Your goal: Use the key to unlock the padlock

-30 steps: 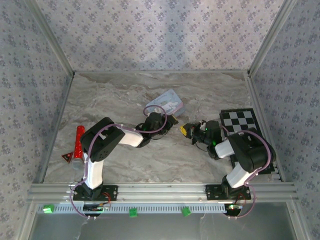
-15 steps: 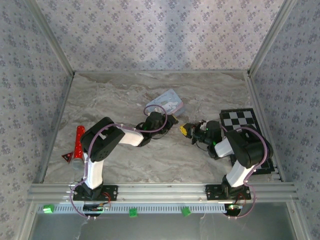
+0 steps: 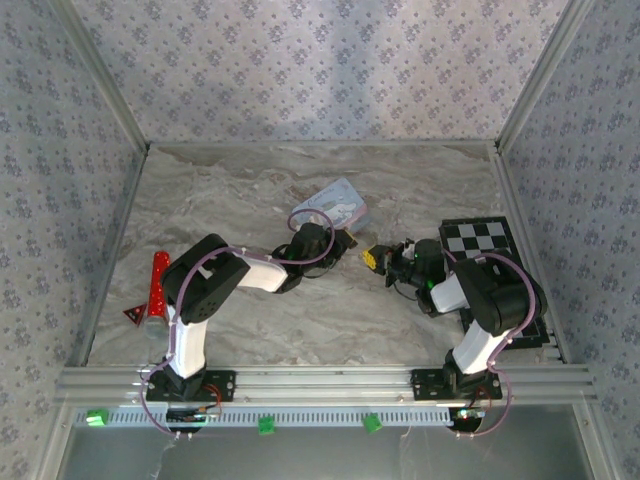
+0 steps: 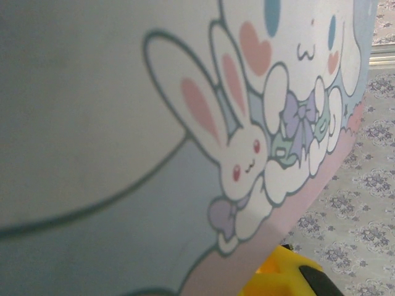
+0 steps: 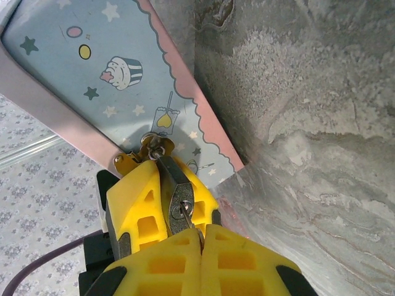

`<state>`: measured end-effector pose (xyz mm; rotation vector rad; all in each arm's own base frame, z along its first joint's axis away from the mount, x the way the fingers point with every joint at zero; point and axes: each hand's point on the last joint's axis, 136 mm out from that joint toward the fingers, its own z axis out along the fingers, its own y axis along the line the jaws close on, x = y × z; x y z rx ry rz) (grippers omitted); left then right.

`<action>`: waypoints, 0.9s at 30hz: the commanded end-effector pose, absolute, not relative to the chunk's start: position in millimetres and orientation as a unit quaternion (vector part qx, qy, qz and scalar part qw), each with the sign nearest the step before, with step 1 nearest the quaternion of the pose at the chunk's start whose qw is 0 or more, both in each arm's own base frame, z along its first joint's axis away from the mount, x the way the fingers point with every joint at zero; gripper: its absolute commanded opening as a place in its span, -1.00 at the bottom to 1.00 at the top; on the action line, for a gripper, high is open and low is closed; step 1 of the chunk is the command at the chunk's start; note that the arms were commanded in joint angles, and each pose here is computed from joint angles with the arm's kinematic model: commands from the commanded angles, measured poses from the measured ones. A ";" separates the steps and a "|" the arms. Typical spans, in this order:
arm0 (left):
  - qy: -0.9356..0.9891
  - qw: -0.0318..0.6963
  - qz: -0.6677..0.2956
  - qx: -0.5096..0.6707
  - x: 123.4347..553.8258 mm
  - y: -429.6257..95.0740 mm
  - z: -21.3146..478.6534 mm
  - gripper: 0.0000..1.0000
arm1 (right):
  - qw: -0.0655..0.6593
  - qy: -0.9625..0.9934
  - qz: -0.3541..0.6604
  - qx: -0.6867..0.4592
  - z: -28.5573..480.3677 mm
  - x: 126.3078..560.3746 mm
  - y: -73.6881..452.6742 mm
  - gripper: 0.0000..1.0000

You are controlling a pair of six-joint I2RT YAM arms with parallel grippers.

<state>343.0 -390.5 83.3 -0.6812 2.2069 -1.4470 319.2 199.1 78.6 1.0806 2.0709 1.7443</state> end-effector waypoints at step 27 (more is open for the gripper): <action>0.810 0.090 -0.541 -0.206 293.2 -424.5 78.7 -1.00 | 0.169 0.679 0.637 0.323 110.7 336.8 224.1 -1.00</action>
